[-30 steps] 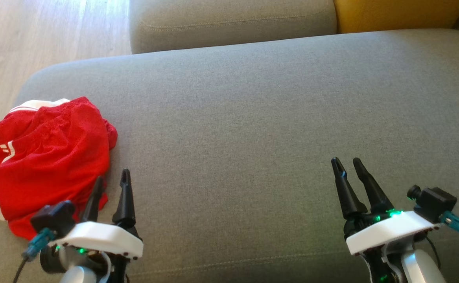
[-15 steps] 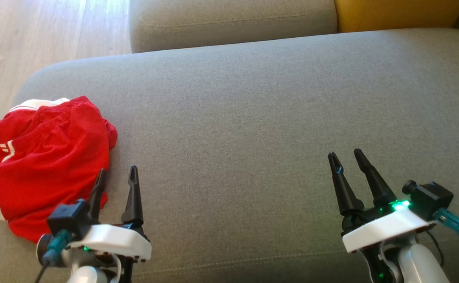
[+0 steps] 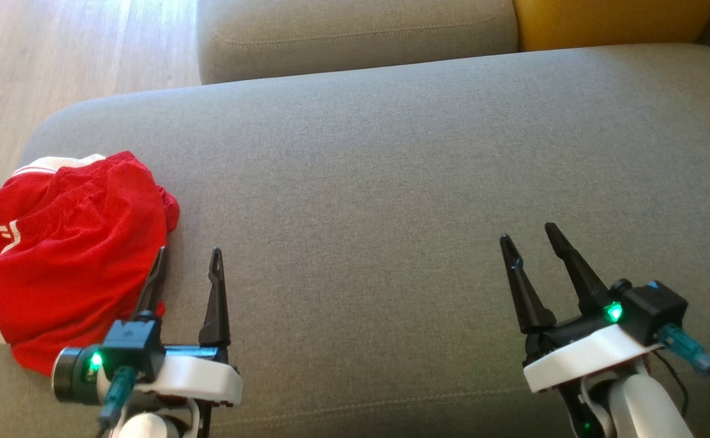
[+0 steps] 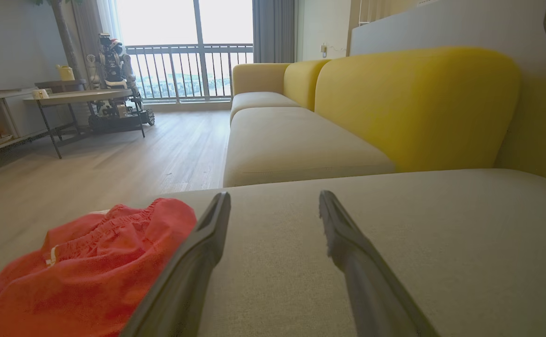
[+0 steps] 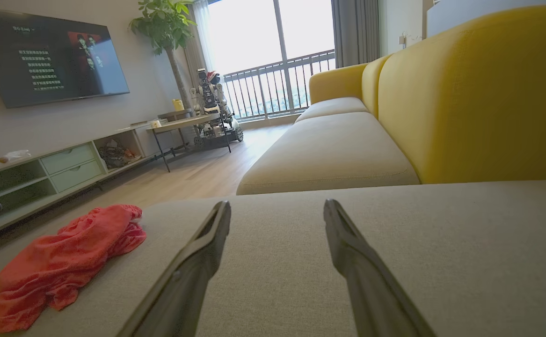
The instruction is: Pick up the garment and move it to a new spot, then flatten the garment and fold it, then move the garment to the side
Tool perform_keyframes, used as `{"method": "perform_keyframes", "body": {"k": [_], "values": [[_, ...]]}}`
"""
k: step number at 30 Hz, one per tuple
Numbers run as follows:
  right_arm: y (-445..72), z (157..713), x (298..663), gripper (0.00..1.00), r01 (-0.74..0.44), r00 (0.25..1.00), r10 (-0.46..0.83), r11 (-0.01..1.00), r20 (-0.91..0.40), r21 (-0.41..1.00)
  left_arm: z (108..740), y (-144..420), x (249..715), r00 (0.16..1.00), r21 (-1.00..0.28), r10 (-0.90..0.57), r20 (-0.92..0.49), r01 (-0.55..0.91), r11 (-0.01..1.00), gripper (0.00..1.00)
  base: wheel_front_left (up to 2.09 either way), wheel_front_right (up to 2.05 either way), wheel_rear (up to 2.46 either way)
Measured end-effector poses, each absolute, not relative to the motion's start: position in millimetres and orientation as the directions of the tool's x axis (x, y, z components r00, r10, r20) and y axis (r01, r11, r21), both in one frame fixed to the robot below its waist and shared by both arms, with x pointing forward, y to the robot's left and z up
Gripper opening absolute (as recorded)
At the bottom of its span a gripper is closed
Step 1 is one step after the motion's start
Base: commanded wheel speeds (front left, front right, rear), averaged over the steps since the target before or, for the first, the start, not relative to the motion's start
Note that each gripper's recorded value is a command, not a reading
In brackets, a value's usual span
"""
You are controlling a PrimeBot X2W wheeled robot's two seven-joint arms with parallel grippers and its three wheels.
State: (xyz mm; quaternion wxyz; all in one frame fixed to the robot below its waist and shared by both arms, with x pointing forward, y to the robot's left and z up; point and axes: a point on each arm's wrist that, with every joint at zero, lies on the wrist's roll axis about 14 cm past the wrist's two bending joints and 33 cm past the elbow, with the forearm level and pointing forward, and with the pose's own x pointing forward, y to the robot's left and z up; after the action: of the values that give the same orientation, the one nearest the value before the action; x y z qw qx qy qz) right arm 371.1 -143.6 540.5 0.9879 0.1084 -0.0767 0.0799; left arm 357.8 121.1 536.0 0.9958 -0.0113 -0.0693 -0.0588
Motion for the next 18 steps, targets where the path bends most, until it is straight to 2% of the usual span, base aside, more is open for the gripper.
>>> {"method": "perform_keyframes", "body": {"k": [13, 18], "values": [[-128.0, 554.3, 370.5, 1.0, -0.219, 0.953, 0.208, 0.975, 0.221, 0.027, 555.9, 106.1, 351.5, 0.957, 0.14, -0.162, 0.241, 0.131, 0.981, 1.0, 0.0, 0.0, 0.0], [-127.5, 553.0, 371.2, 1.0, -0.22, 0.953, 0.21, 0.975, 0.218, 0.02, 554.9, 104.6, 351.4, 0.956, 0.146, -0.168, 0.239, 0.136, 0.98, 1.0, 0.0, 0.0, 0.0]]}}
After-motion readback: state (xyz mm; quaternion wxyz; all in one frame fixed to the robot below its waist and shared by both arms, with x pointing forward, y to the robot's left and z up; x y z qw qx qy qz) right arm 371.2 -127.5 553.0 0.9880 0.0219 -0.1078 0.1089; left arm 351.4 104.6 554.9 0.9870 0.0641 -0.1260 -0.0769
